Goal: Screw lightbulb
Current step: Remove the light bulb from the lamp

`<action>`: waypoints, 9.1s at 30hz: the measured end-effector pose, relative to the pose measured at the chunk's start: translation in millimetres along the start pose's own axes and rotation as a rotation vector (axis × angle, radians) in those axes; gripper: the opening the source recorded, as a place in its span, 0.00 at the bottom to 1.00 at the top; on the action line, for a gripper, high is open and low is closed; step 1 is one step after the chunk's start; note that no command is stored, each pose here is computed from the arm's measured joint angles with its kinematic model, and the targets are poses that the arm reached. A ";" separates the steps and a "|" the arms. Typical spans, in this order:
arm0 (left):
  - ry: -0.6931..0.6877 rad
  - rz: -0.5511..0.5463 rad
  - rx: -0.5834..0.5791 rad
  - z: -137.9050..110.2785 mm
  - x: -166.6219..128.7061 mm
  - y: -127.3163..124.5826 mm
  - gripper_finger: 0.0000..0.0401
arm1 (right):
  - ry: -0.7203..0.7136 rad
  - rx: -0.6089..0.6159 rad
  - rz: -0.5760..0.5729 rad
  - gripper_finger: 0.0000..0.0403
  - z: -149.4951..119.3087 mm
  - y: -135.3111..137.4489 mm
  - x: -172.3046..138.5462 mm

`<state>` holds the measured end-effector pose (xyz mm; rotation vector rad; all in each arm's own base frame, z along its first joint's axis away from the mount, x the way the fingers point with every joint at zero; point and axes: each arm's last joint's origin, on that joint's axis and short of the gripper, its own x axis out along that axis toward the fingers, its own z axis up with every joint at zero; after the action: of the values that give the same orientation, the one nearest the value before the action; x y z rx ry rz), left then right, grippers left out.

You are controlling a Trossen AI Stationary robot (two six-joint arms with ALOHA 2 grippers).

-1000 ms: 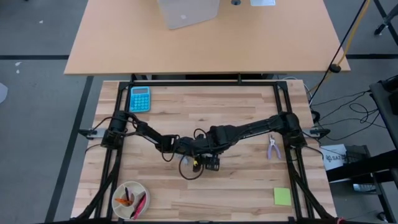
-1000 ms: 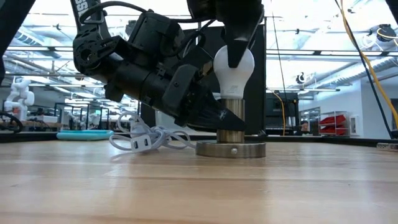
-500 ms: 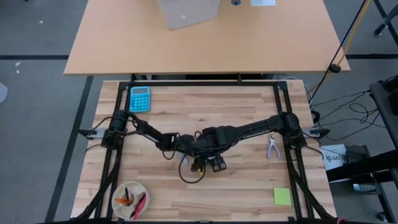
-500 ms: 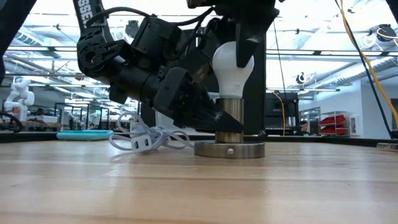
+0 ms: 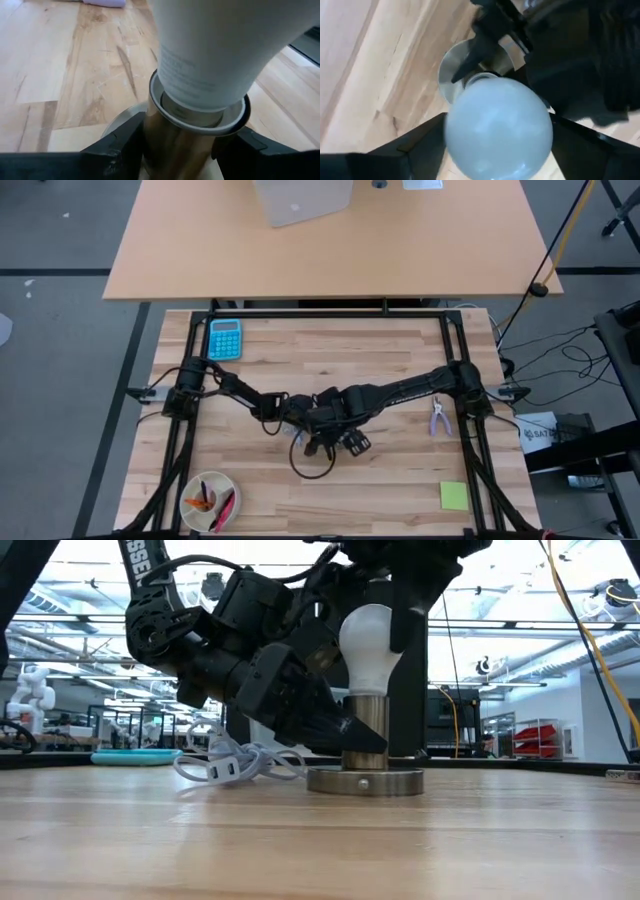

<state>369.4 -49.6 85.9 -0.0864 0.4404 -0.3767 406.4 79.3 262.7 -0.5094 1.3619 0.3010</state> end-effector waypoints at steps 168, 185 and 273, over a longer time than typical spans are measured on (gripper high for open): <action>0.004 -0.099 -0.008 0.3 0.4 -4.9 0.51 | 0.016 -0.050 -0.030 0.66 11.3 14.3 -8.1; 0.002 -0.091 0.002 0.2 1.1 -6.0 0.51 | 0.155 0.372 -0.086 0.66 -4.8 18.7 -32.6; -0.118 0.352 -0.176 25.8 -10.1 -5.1 0.69 | -0.661 1.138 -0.632 0.70 -150.0 122.4 154.9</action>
<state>370.3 -50.5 114.0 -0.1980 0.3629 0.0143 248.9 93.9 71.7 0.1504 0.5058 -0.7517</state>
